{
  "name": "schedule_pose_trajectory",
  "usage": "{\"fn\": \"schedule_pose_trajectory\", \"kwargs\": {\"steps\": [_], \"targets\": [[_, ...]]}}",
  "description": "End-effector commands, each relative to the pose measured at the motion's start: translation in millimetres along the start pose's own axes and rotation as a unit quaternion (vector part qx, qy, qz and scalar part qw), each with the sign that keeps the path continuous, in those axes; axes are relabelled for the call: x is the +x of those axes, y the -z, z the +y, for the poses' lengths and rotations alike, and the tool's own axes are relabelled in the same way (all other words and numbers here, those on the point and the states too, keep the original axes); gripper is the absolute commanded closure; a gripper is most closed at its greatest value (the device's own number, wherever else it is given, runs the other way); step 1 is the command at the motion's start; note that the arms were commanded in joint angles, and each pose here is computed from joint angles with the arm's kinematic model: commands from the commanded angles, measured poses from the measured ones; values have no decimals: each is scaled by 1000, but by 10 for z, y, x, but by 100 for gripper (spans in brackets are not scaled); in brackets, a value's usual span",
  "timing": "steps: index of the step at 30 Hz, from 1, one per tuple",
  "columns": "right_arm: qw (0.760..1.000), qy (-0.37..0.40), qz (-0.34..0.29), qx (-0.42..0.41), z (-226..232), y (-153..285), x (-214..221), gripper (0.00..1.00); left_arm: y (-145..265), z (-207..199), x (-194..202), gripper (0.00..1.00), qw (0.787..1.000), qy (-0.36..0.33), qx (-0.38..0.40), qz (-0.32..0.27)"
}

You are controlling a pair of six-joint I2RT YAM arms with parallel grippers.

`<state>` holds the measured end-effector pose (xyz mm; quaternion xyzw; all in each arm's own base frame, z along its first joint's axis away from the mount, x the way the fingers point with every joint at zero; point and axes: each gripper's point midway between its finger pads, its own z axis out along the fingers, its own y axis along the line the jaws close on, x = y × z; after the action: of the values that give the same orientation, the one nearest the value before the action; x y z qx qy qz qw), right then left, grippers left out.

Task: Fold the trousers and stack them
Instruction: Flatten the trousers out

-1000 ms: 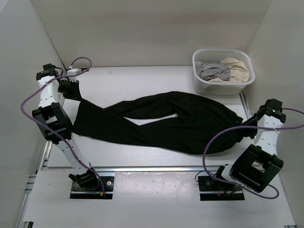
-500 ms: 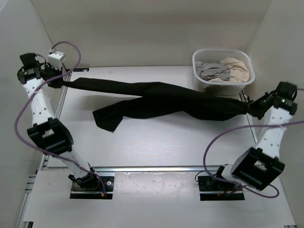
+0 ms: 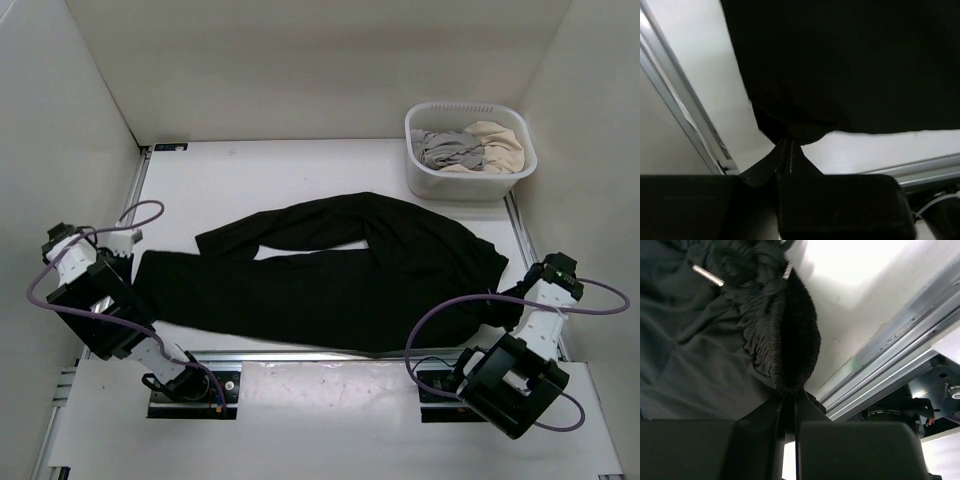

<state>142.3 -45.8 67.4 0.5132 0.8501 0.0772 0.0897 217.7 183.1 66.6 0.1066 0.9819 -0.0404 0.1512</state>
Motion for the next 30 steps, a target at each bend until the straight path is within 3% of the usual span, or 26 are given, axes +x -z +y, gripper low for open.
{"fn": "schedule_pose_trajectory", "kwargs": {"steps": [1, 10, 14, 16, 18, 19, 21, 24, 26, 28, 30], "targets": [[1000, -13, 0, 11, -87, -22, -50, 100, 126, 49, 218, 86, 999, -37, -31, 13], [997, -75, 5, 31, -225, -64, -27, 100, 61, 117, 643, 86, 999, -5, -19, 40], [995, -94, -5, 46, -291, -48, -48, 80, 48, 82, 782, 86, 999, 0, -15, 49], [994, -94, -7, 52, -307, -26, -57, 52, 73, 111, 852, 86, 998, 5, -22, 62], [994, -93, -13, 62, -309, 73, -116, 25, 84, 113, 970, 64, 997, 26, -20, 76], [994, -93, -17, 60, -291, 117, -145, 21, 101, 129, 1015, 52, 996, 31, -24, 83], [995, -79, -27, 54, -209, 224, -203, 16, 179, 195, 1125, 34, 994, 34, -33, 95], [995, -29, -80, 58, 3, 486, -401, 13, 373, 317, 1016, 27, 995, 23, -55, 76], [988, 15, -142, 51, 215, 762, -527, 11, 502, 264, 819, 12, 998, 5, -42, 41], [980, 45, -191, 29, 421, 921, -610, 10, 596, 174, 281, 2, 998, -50, -26, -22], [974, 71, -213, -4, 661, 988, -643, 9, 552, -65, -313, 0, 995, -77, 6, -59]]}}
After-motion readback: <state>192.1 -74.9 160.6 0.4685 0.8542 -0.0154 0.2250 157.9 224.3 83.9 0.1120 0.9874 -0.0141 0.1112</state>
